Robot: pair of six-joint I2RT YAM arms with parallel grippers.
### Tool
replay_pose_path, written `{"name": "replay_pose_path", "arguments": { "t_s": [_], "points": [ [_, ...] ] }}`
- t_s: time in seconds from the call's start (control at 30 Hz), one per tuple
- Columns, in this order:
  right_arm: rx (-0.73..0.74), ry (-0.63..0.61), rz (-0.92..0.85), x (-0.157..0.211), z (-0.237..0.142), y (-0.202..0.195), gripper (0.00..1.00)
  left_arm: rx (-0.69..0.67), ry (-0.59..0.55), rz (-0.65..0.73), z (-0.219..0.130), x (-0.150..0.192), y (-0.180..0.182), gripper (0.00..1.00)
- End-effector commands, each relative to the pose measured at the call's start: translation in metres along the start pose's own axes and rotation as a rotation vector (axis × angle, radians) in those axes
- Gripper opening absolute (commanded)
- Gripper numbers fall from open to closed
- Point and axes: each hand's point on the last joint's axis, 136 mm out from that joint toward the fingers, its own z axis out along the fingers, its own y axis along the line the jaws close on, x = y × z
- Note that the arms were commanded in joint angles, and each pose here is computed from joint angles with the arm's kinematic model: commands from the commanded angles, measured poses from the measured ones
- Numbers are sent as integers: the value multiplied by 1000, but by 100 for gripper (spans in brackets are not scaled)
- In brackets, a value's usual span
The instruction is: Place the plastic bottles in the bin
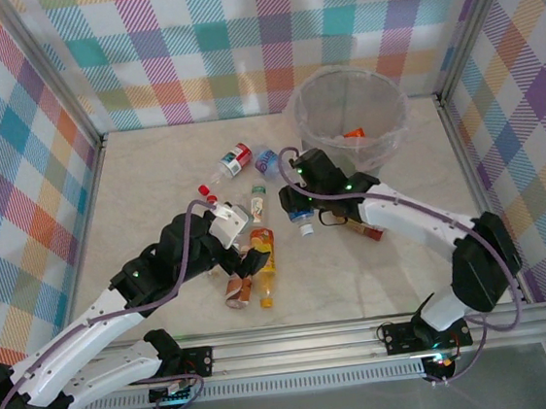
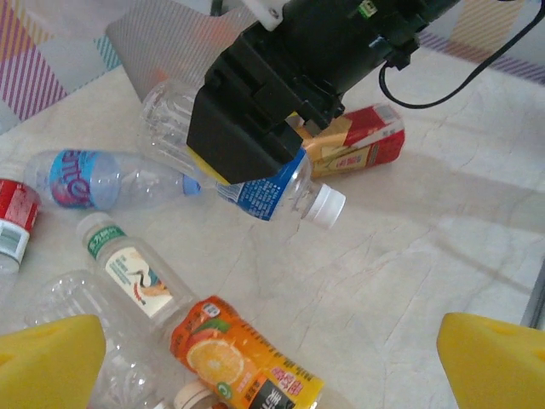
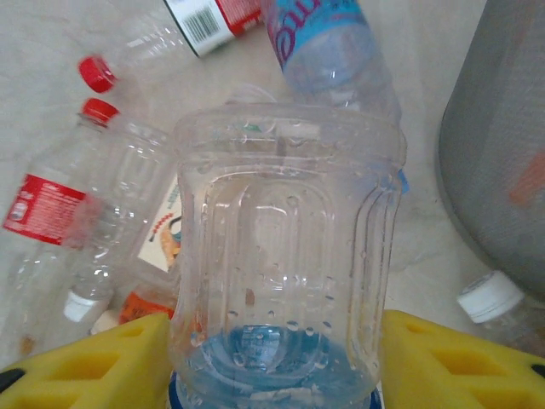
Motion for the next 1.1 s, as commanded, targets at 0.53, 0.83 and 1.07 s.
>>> {"name": "replay_pose_path", "arguments": {
  "t_s": [0.53,0.83,1.07],
  "points": [
    [-67,-244,-209,-94,-130,25,58,190,-344,-40,6,-132,-25,100],
    [2,-375,-264,-151,-175,13,57,190,-396,-73,10,-130,-23,100],
    [62,-428,-205,-183,-184,-28,56,188,-387,-77,9,-127,-23,100]
  ]
}}
